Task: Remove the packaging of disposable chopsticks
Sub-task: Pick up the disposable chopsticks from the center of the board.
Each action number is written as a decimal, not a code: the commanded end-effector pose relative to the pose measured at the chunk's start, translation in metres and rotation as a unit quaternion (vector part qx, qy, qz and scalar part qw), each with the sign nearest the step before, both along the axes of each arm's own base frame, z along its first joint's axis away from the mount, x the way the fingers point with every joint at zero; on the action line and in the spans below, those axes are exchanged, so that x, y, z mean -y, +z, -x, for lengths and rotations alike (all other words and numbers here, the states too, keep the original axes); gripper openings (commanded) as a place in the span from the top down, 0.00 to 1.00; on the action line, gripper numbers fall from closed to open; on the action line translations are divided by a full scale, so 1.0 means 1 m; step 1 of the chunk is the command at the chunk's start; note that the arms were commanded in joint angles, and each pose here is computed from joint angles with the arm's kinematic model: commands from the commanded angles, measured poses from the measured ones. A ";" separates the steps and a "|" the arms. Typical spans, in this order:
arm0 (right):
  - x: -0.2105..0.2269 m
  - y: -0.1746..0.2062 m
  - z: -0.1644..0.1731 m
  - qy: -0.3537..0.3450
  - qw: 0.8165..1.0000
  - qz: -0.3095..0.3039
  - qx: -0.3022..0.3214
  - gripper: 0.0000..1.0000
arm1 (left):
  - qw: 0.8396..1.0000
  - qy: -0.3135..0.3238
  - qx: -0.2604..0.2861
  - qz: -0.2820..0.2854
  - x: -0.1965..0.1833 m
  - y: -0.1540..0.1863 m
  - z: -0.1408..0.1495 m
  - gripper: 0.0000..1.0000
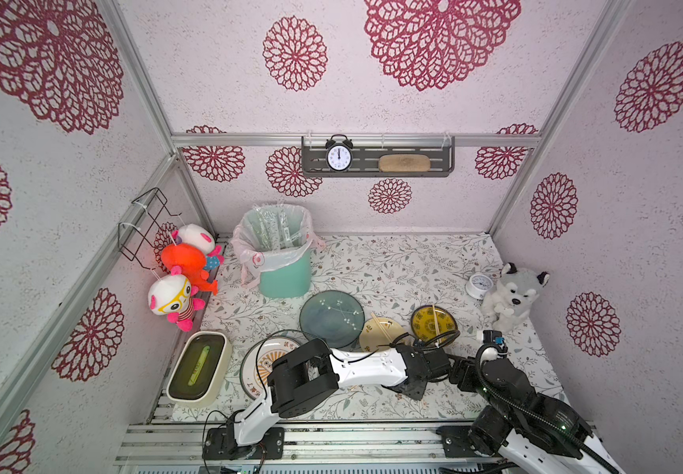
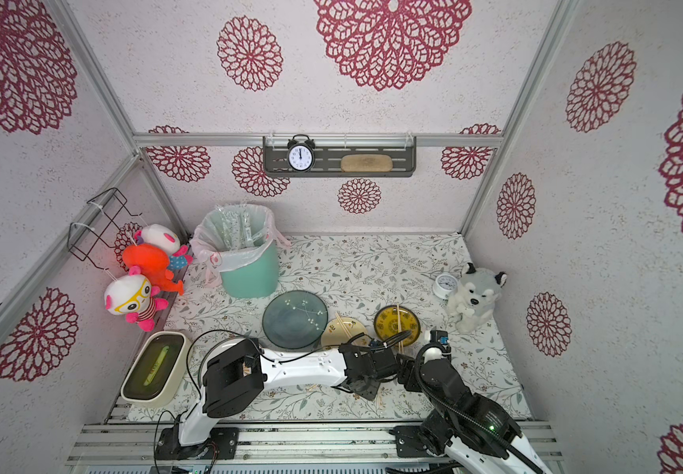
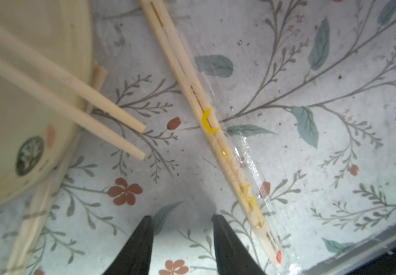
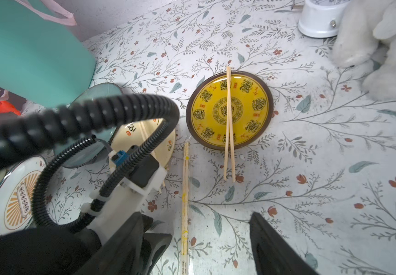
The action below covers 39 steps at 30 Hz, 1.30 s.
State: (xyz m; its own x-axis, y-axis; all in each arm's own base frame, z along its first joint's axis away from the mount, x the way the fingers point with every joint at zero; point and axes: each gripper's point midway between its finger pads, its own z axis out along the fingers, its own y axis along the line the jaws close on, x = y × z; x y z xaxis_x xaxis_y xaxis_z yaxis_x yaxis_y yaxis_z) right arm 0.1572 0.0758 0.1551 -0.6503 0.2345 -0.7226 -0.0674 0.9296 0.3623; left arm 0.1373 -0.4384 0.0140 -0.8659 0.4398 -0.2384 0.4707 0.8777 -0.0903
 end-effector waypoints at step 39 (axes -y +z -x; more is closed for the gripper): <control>0.029 0.120 -0.038 -0.110 0.976 0.004 0.187 0.02 | 0.991 -0.034 0.009 -0.127 -0.041 -0.044 0.030 0.70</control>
State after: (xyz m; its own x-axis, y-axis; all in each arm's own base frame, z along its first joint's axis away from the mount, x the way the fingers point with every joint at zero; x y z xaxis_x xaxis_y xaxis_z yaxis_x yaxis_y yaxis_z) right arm 0.1942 0.0498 0.2706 -0.3091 0.3271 -0.8930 0.0000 0.9390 0.3440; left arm 0.1278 -0.4597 0.0142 -0.8250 0.4593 -0.3293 0.5038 0.8617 -0.0603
